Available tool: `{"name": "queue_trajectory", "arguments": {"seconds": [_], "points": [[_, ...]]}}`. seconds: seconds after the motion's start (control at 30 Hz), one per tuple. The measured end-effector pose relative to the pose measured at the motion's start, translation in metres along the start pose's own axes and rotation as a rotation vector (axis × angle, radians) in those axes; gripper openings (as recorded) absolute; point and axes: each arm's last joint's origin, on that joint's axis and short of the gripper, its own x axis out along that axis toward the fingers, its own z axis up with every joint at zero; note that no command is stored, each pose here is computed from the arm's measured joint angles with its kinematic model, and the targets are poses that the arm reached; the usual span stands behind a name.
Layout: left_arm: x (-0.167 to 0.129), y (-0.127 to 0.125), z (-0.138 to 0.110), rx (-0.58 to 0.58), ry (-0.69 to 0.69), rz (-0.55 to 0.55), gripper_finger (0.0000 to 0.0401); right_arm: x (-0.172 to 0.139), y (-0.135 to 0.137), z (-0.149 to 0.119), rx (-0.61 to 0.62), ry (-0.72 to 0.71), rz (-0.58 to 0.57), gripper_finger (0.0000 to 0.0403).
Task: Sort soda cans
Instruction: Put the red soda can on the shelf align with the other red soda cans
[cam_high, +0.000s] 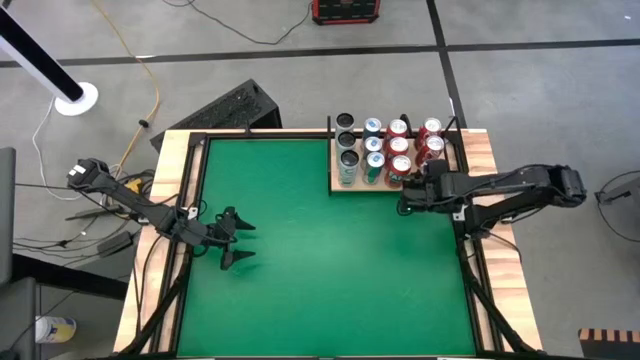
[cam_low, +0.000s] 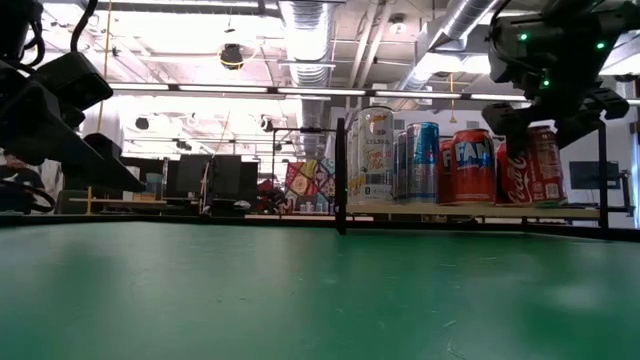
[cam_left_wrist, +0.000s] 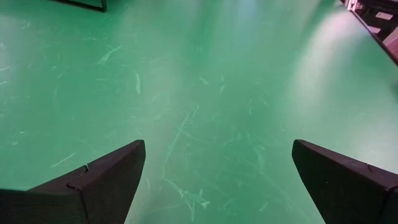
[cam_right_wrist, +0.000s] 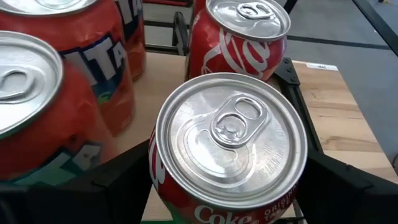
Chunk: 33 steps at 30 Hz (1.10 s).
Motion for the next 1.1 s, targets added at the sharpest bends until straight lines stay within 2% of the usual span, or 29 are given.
{"name": "queue_trajectory", "arguments": {"seconds": [0.3, 1.1], "points": [[0.0000, 0.0003, -0.0009, -0.002, 0.009, 0.003, 0.0392, 0.0012, -0.0004, 0.0008, 0.004, 0.001, -0.009, 0.0374], [0.0000, 0.0003, -0.0008, -0.005, 0.008, 0.002, 0.0392, 0.0008, -0.0016, 0.0022, -0.038, -0.057, -0.021, 0.0377]]}}
